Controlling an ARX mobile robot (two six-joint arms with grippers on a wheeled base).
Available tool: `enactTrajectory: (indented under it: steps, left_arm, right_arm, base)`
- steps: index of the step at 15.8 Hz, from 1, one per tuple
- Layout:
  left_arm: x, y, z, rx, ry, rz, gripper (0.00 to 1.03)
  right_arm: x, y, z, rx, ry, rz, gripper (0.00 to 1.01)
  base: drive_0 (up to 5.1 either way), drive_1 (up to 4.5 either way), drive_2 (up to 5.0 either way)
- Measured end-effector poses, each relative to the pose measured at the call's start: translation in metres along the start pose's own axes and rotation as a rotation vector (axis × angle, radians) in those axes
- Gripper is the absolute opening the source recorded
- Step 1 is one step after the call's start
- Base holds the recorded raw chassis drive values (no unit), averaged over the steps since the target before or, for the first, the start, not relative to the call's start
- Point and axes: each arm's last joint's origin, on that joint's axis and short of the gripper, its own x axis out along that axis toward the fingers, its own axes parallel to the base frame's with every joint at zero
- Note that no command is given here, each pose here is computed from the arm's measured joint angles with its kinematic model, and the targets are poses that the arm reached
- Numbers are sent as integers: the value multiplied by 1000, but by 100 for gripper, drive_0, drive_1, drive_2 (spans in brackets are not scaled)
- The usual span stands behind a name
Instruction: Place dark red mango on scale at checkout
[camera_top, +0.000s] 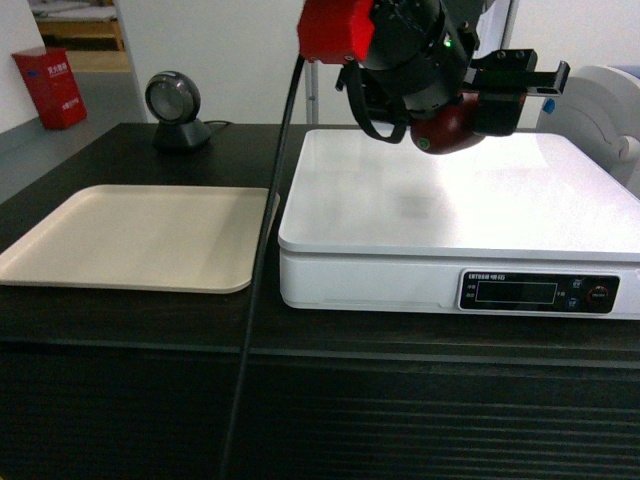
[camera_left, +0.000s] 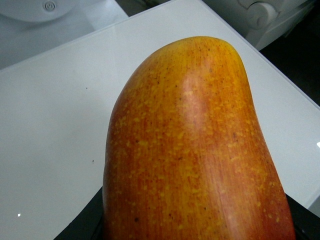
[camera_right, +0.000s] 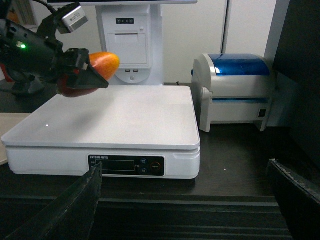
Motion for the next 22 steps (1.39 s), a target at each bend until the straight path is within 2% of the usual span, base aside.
enactTrajectory:
  steps: [1, 2, 3, 5, 7, 8, 10, 13, 15, 16, 17, 18, 20, 21, 22]
  left_arm:
    - [11, 0, 0, -58, 33, 21, 60]
    - [18, 0, -2, -93, 58, 39, 60]
    - [26, 1, -5, -145, 85, 64, 60]
    - [34, 1, -9, -217, 117, 99, 60]
    - [39, 4, -12, -294, 144, 154, 60]
    - [39, 6, -15, -314, 159, 163, 60]
    - [40, 7, -15, -325, 154, 164, 61]
    - [39, 7, -17, -322, 133, 156, 99]
    - [38, 7, -18, -312, 110, 157, 98]
    - [37, 7, -17, -292, 87, 163, 98]
    - [33, 7, -14, -261, 43, 175, 98]
    - [23, 7, -5, -210, -32, 204, 98]
    - [-4, 6, 20, -124, -198, 232, 98]
    - [-18, 6, 33, -91, -285, 229, 98]
    - [-34, 6, 41, -51, -363, 201, 98]
  right_arm:
    - [0, 0, 0, 0, 0, 0, 98]
    - [0, 0, 0, 0, 0, 0, 98]
    - [0, 0, 0, 0, 0, 0, 98]
    - [0, 0, 0, 0, 0, 0, 98]
    - [0, 0, 0, 0, 0, 0, 98]
    - [0, 0, 0, 0, 0, 0, 98]
    - [0, 0, 0, 0, 0, 0, 98]
    - [0, 0, 0, 0, 0, 0, 98]
    - [0, 0, 0, 0, 0, 0, 98]
    - [0, 0, 0, 0, 0, 0, 98]
    - [0, 0, 0, 0, 0, 0, 98]
    - [0, 0, 0, 0, 0, 0, 98]
    - [0, 0, 0, 0, 0, 0, 98]
    - [0, 0, 0, 0, 0, 0, 98]
    - [0, 0, 0, 0, 0, 0, 98]
  base:
    - [0, 0, 0]
    - [0, 0, 0]
    - [0, 0, 0]
    - [0, 0, 0]
    - [0, 0, 0]
    - [0, 0, 0]
    - [0, 0, 0]
    - [0, 0, 0]
    - [0, 0, 0]
    - [0, 0, 0]
    - [0, 0, 0]
    - [0, 0, 0]
    - [0, 0, 0]
    - [0, 0, 0]
    - [0, 0, 0]
